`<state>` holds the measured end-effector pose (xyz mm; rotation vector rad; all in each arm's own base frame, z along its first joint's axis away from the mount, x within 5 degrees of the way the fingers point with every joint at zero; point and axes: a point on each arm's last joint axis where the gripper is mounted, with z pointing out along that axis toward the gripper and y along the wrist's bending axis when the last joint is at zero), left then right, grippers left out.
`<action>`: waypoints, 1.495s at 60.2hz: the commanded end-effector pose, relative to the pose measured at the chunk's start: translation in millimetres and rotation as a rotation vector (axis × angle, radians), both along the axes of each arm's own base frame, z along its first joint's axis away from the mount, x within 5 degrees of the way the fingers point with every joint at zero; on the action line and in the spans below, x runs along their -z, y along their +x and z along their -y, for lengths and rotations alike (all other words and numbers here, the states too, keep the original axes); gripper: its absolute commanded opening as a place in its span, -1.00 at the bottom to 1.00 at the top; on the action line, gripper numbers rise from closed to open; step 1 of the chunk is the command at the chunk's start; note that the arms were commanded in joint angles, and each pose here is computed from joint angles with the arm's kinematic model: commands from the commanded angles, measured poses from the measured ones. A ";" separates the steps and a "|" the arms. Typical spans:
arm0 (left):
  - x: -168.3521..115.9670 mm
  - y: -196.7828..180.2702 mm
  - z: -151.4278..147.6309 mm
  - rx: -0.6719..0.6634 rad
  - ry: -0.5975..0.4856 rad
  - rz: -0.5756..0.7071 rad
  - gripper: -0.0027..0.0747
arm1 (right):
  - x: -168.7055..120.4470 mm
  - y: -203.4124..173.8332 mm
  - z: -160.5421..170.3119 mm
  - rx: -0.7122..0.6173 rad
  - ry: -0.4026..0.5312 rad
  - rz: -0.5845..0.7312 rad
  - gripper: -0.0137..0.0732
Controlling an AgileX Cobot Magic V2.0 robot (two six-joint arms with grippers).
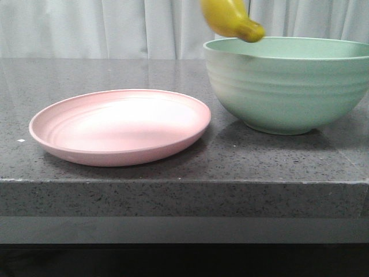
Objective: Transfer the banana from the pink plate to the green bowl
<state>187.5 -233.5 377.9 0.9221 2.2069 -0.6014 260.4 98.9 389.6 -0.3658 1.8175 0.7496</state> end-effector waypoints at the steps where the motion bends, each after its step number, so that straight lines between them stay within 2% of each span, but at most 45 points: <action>1: -26.4 -5.5 -3.1 -0.001 -0.106 0.081 0.59 | -22.9 11.5 4.8 0.053 -0.091 0.121 -0.51; 12: -26.4 -5.5 -3.1 -0.001 -0.106 0.081 0.59 | -3.5 42.7 15.0 0.131 -0.251 0.126 -0.51; 23: -27.0 -5.2 -2.8 -0.002 -0.113 0.086 0.59 | 27.7 61.5 19.1 0.073 -0.272 -0.006 -0.51; 37: -27.1 -5.1 -2.8 -0.002 -0.113 0.086 0.59 | 36.4 67.0 17.9 0.064 -0.276 -0.034 -0.48; 45: -27.2 -5.1 -2.7 -0.002 -0.115 0.087 0.59 | 36.4 67.0 17.9 0.064 -0.276 -0.034 -0.18; 52: -27.2 -5.1 -2.7 -0.002 -0.115 0.087 0.59 | 36.3 67.2 18.1 0.067 -0.276 -0.033 0.19; 57: -27.2 -5.1 -2.7 -0.002 -0.115 0.087 0.59 | 35.8 67.2 18.5 0.071 -0.276 -0.030 0.38; 63: -27.2 -5.1 -2.7 -0.002 -0.115 0.087 0.59 | 34.2 66.6 18.6 0.073 -0.275 -0.024 0.48; 77: -28.6 -3.5 -2.6 -0.007 -0.125 0.106 0.58 | 15.2 53.7 21.8 0.088 -0.275 0.037 0.47; 80: -29.9 -2.4 -2.4 -0.012 -0.138 0.117 0.55 | 6.8 47.9 23.2 0.101 -0.270 0.065 0.42; 83: -32.5 -0.2 -2.1 -0.019 -0.158 0.145 0.46 | -2.8 40.5 24.7 0.113 -0.262 0.096 0.26; 87: -36.2 3.3 -2.1 -0.025 -0.170 0.210 0.22 | -12.4 32.9 26.4 0.128 -0.250 0.126 0.00; 90: -39.1 6.8 -3.1 -0.029 -0.165 0.273 0.04 | -20.4 25.9 27.7 0.138 -0.245 0.154 -0.30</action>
